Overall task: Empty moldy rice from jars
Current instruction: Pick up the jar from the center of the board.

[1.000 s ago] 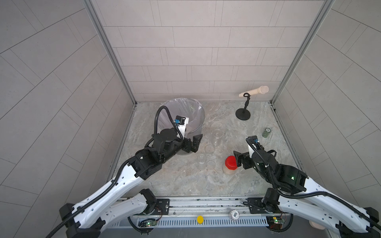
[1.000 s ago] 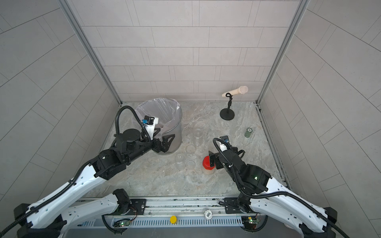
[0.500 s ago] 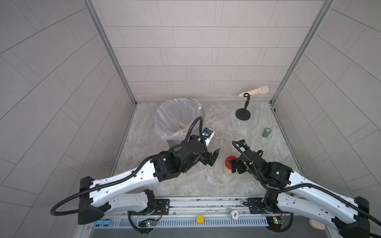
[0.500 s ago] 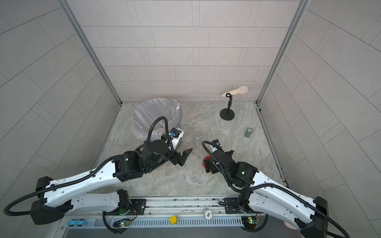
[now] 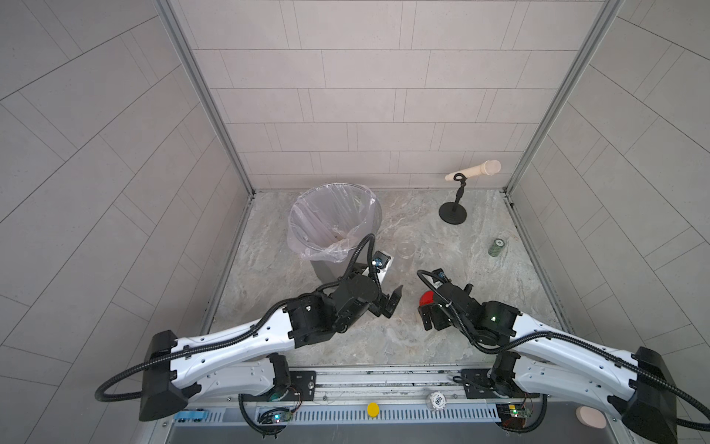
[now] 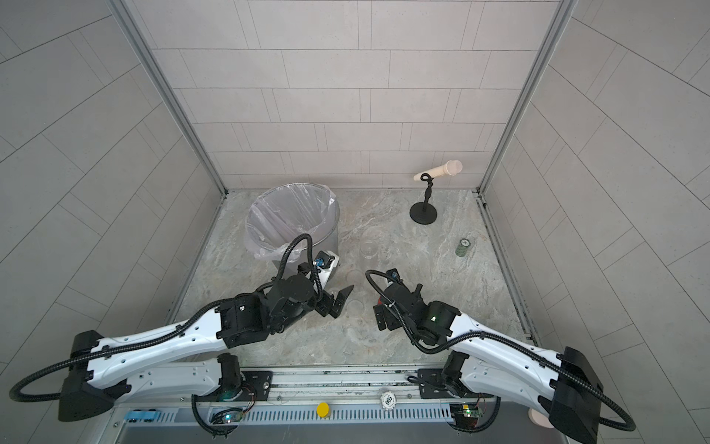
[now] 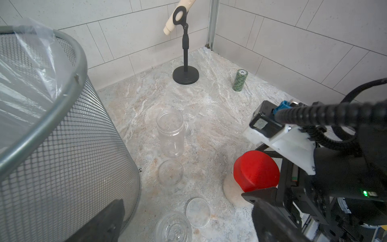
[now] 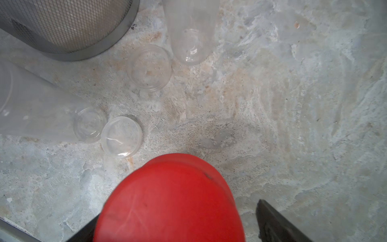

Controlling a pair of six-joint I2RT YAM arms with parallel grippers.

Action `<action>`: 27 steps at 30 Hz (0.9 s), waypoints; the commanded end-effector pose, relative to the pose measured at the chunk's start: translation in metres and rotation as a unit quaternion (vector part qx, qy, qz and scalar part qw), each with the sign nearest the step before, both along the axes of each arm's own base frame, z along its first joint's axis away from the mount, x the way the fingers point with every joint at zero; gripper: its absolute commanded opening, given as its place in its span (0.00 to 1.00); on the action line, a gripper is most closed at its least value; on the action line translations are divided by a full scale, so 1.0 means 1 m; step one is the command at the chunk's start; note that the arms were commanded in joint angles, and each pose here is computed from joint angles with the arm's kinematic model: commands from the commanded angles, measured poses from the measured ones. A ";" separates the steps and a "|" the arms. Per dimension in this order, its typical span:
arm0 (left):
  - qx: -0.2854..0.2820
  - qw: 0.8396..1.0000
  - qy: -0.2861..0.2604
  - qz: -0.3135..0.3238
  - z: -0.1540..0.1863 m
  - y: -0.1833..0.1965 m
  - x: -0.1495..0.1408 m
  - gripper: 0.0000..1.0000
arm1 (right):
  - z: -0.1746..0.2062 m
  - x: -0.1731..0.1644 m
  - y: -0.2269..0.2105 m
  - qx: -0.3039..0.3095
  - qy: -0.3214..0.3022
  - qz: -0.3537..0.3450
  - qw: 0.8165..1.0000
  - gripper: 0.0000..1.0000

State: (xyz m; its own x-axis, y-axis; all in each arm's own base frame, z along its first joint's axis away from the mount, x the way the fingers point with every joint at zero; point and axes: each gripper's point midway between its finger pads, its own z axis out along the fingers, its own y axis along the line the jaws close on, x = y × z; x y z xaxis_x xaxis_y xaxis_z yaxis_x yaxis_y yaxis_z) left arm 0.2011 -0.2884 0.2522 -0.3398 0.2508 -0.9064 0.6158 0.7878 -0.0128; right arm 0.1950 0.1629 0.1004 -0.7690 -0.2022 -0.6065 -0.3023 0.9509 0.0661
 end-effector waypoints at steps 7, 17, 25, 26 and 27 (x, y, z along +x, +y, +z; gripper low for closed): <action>-0.020 0.999 -0.025 0.003 0.005 0.003 -0.001 1.00 | -0.011 0.002 0.003 -0.003 0.020 -0.017 1.000 0.94; -0.009 0.998 -0.054 -0.011 0.007 0.001 -0.003 1.00 | -0.014 0.003 -0.003 -0.007 0.015 -0.032 0.999 0.66; 0.006 0.994 -0.096 -0.058 0.011 -0.005 -0.010 1.00 | 0.035 0.020 -0.003 0.033 -0.019 -0.040 0.998 0.52; 0.008 0.993 -0.104 -0.060 0.013 -0.004 -0.010 1.00 | 0.046 0.023 -0.003 0.044 -0.022 -0.042 0.998 0.52; 0.010 0.992 -0.110 -0.064 0.014 -0.003 -0.011 1.00 | 0.054 0.026 -0.003 0.052 -0.022 -0.043 0.997 0.51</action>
